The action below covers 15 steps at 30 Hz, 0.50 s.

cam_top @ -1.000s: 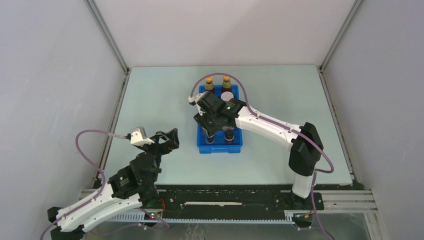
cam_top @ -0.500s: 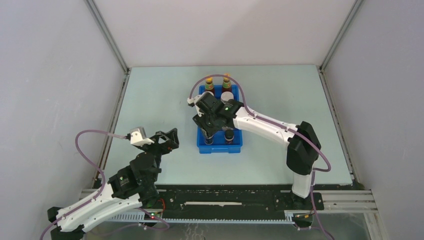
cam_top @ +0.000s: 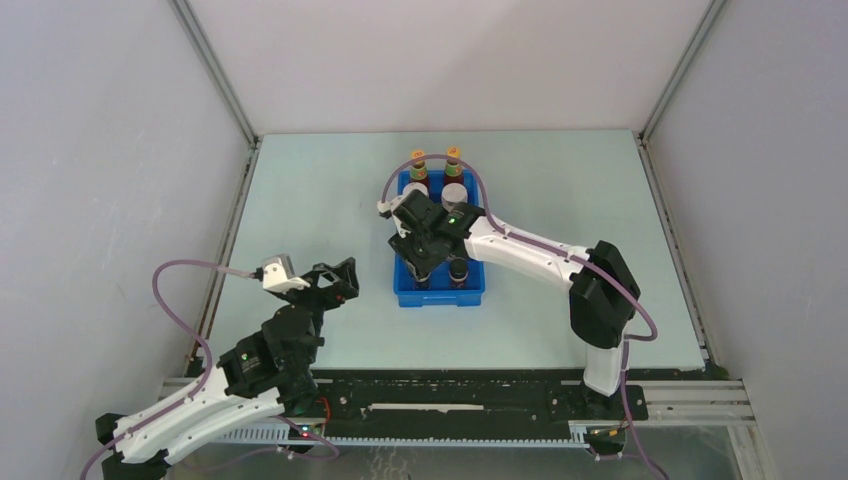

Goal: Organize the condiment bottles
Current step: Place the bottle in the storage box.

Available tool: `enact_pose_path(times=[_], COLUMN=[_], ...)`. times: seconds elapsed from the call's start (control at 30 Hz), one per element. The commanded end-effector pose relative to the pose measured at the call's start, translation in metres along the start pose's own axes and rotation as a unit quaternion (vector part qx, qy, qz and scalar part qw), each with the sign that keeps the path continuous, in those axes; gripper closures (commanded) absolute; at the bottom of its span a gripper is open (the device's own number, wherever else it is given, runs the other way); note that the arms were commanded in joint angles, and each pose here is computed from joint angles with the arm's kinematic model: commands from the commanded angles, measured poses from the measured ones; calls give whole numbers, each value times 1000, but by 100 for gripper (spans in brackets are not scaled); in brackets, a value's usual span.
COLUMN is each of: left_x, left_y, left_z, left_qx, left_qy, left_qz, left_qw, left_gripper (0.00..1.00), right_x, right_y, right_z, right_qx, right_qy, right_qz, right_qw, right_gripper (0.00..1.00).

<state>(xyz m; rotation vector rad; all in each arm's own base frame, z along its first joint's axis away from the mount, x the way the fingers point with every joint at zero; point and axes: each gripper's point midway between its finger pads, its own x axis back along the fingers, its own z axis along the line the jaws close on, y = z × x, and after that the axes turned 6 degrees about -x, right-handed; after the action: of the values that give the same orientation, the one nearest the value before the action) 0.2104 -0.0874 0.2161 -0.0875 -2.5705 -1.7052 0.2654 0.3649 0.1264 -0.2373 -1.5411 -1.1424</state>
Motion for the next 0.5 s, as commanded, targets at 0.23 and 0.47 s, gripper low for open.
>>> enact_pose_path(times=[0.23,0.47], left_x=[-2,-1], left_y=[-4,-4], left_z=[4,4], left_qx=[3,3], left_qy=[11,11], left_qz=[-4,-4], left_qw=[1000,1000], left_gripper=[5,6], right_x=[-7,-10], right_y=[7,6], right_z=[-6,-8], right_qx=[-5,-7], right_qy=[0,-2], right_qz=[-17,-18], right_qw=[1000,1000], right_gripper=[100,100])
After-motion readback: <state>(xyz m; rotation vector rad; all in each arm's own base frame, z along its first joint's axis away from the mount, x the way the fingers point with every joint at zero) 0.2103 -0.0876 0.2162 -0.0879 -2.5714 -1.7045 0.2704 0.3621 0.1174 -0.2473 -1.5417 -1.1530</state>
